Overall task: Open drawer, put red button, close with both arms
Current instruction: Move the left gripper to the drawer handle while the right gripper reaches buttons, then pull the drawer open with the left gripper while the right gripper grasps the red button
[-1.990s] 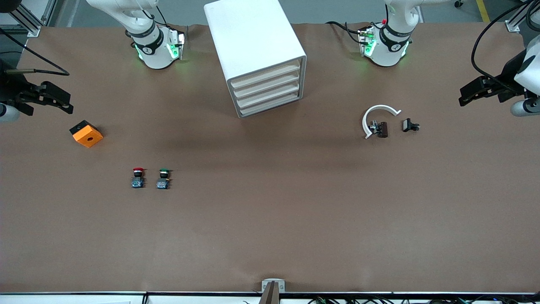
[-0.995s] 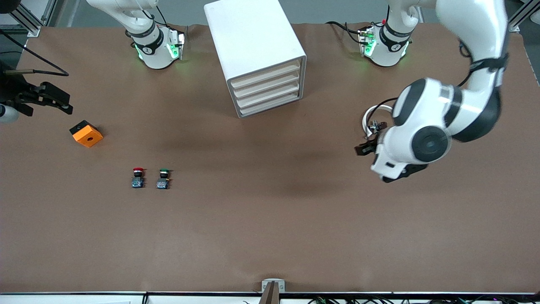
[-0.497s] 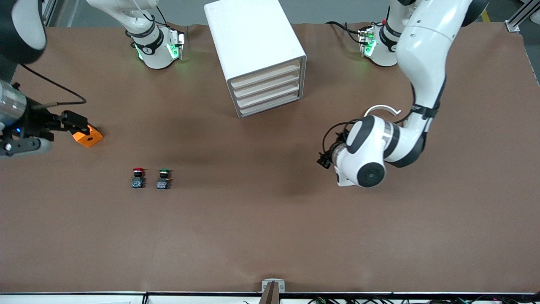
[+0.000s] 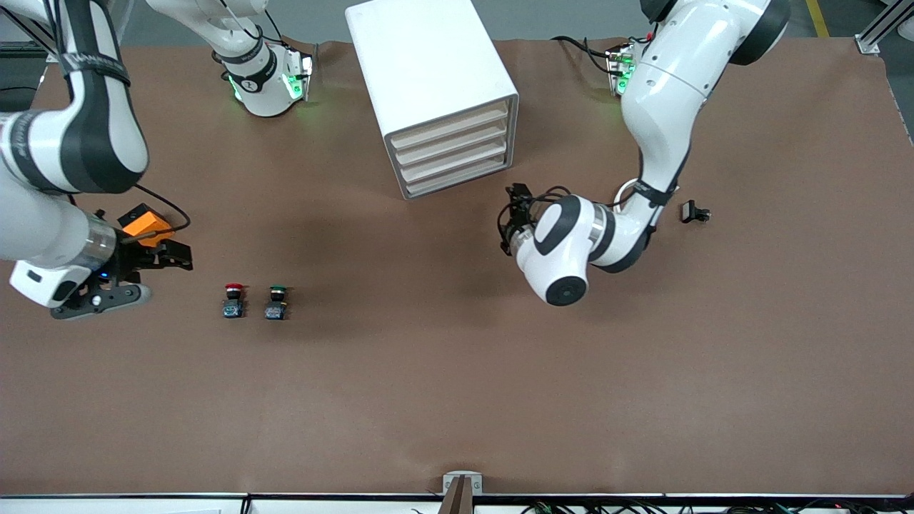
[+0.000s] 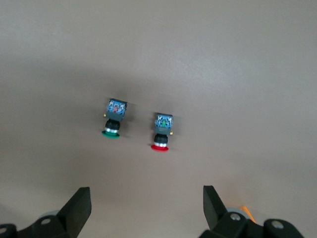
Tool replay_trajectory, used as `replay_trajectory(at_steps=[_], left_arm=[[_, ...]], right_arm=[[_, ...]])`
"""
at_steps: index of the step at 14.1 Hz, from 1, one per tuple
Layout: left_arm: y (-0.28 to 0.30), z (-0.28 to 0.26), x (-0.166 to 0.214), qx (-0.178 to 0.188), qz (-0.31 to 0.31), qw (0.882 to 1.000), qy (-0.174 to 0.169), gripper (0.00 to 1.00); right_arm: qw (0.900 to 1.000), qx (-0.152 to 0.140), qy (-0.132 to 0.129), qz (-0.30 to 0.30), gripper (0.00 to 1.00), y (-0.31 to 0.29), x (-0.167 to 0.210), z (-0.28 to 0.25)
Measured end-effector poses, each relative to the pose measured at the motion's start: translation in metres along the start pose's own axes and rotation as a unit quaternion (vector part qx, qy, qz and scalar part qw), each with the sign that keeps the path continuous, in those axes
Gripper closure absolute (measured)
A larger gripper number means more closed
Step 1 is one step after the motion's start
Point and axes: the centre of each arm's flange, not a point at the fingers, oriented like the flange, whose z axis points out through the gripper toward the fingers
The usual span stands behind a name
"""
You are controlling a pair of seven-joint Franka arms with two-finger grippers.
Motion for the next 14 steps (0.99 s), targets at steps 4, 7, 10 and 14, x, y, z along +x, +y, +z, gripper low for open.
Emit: replay_trajectory(at_steps=[4,7,10,14], left_arm=[[-0.005,0.027,-0.009,0.065,-0.092,0.994,-0.011,0.0],[-0.019,0.039,-0.023,0.105,-0.107,0.989,-0.014,0.12],[-0.028,0.055,-0.038,0.138,-0.111,0.984,-0.027,0.15],[-0.026,0.075,-0.042,0.159,-0.114,0.981,-0.022,0.24]], right_arm=[[1.0,-0.004,0.026,0.017,0.0,-0.001,-0.003,0.074],[0.999,0.0,0.023,0.046,0.0,0.0,0.003,0.118],[0.999,0.003,0.018,0.048,0.0,0.001,0.009,0.158],[0.999,-0.006,-0.007,0.035,0.0,0.001,0.009,0.209]])
